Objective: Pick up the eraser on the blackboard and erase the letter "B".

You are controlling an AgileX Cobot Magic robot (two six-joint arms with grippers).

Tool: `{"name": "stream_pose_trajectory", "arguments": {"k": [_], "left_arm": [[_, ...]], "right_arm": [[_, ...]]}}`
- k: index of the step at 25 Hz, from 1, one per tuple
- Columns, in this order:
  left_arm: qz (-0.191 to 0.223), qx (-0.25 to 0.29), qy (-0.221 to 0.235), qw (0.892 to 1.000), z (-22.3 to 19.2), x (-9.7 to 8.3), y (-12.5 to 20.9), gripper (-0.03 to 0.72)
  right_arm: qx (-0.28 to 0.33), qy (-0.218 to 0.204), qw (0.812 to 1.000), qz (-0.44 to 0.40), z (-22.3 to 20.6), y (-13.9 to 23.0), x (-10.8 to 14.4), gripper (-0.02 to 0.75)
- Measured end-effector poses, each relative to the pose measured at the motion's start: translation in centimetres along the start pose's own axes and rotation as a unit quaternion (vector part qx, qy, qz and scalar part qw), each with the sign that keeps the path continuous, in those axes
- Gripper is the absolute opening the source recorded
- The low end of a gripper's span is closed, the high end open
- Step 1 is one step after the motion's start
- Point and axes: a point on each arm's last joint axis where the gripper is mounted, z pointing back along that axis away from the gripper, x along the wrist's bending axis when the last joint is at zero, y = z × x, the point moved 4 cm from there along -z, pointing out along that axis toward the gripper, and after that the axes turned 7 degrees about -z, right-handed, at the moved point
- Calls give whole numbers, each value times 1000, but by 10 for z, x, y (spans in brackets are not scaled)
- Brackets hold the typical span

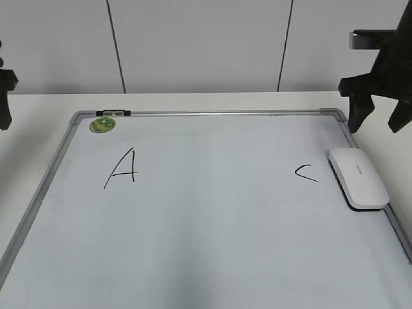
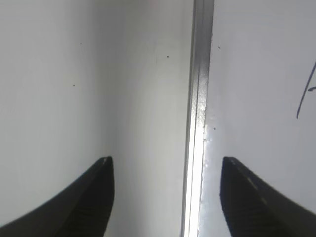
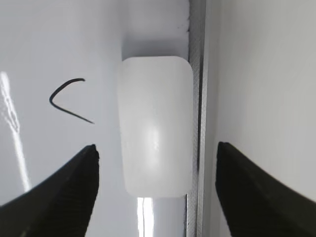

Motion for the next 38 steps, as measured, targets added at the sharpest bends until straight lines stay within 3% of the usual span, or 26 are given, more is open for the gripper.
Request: {"name": "stream_pose_trajectory", "arguments": {"k": [4, 8, 15, 26, 38], "left_arm": [[1, -43, -1, 999, 30, 0, 24, 505], [-2, -82, -5, 997, 44, 1, 62, 482], [-3, -108, -8, 994, 55, 1, 134, 439], [-1, -211, -21, 977, 96, 3, 228, 422], [-32, -245, -44, 968, 90, 7, 299, 374]], "right_arm": [[-2, -3, 1000, 10, 23, 34, 4, 543], [-48, -13, 999, 21, 39, 69, 13, 542], [-98, -20, 994, 44, 42, 137, 17, 542], [-179, -45, 982, 38, 76, 234, -20, 542], [-295, -66, 953, 30, 113, 316, -58, 541]]}}
